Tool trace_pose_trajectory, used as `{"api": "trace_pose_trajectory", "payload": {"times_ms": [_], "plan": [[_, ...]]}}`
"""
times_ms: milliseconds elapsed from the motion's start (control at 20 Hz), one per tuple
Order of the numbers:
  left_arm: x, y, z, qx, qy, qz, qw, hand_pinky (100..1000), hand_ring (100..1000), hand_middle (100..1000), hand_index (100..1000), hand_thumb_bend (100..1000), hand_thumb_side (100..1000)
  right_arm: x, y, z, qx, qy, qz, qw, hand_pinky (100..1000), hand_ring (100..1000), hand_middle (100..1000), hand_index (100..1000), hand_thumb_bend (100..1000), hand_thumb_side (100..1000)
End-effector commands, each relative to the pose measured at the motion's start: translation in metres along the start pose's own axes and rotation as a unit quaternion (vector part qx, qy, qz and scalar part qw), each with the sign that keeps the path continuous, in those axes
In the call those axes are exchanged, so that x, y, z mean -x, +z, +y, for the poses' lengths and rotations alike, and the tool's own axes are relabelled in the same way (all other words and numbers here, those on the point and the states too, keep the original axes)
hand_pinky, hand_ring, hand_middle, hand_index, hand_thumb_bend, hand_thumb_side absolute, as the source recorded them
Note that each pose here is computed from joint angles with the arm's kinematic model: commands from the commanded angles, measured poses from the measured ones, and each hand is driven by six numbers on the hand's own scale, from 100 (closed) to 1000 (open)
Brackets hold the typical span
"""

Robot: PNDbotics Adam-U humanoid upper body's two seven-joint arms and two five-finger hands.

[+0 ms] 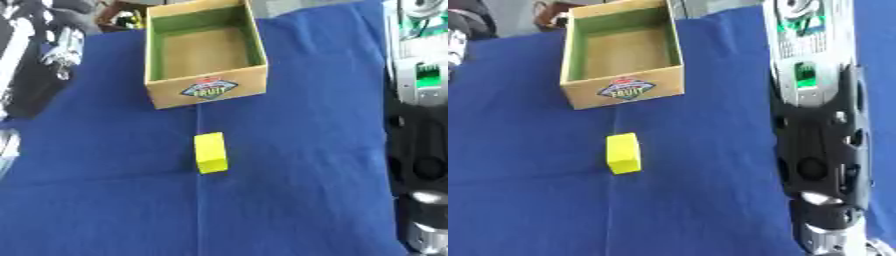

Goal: Pick up objects on the table and place them in the box.

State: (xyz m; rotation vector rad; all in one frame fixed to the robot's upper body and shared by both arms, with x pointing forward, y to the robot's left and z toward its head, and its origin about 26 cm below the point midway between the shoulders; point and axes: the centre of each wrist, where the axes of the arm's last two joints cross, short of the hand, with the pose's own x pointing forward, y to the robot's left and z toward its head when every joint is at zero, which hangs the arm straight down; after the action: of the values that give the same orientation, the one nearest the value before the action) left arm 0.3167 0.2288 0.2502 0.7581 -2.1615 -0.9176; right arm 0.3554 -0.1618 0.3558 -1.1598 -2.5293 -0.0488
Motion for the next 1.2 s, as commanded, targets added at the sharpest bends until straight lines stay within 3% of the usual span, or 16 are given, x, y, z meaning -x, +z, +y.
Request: {"api": "trace_pose_trajectory", "payload": {"times_ms": [50,300,550,950,1000,1050,1200], "plan": [[0.000,-0.006,0.003,0.045,-0.059,-0.016,0.997,521,738,750,954,100,916,-0.004,-0.012,-0.006,0.012,0.008,-0.016,1.000,776,829,689,772,220,666],[-0.010,-0.014,-0.011,0.115,-0.099,-0.033,0.988,544,752,758,984,100,943,0.006,-0.017,-0.005,0.006,0.027,-0.012,1.000,776,829,688,773,239,699],[-0.031,-0.024,-0.017,0.177,-0.089,-0.055,0.979,557,759,766,987,100,975,0.017,-0.021,-0.002,-0.002,0.047,-0.010,0.999,776,828,687,772,245,704],[-0.059,-0.028,-0.012,0.241,-0.082,-0.071,0.964,592,774,787,1000,216,959,0.024,-0.021,0.000,-0.004,0.057,-0.009,0.998,776,826,684,768,242,708],[-0.060,-0.028,-0.013,0.251,-0.081,-0.071,0.962,616,799,808,1000,393,969,0.025,-0.020,0.000,-0.005,0.058,-0.008,0.998,776,826,684,768,245,705],[-0.062,-0.028,-0.015,0.264,-0.078,-0.072,0.959,625,806,811,1000,422,980,0.027,-0.020,0.000,-0.006,0.060,-0.007,0.998,776,826,684,767,245,704],[-0.065,-0.028,-0.018,0.293,-0.078,-0.074,0.950,658,837,827,1000,647,1000,0.030,-0.018,-0.001,-0.008,0.065,-0.004,0.998,776,826,682,765,245,702]]}}
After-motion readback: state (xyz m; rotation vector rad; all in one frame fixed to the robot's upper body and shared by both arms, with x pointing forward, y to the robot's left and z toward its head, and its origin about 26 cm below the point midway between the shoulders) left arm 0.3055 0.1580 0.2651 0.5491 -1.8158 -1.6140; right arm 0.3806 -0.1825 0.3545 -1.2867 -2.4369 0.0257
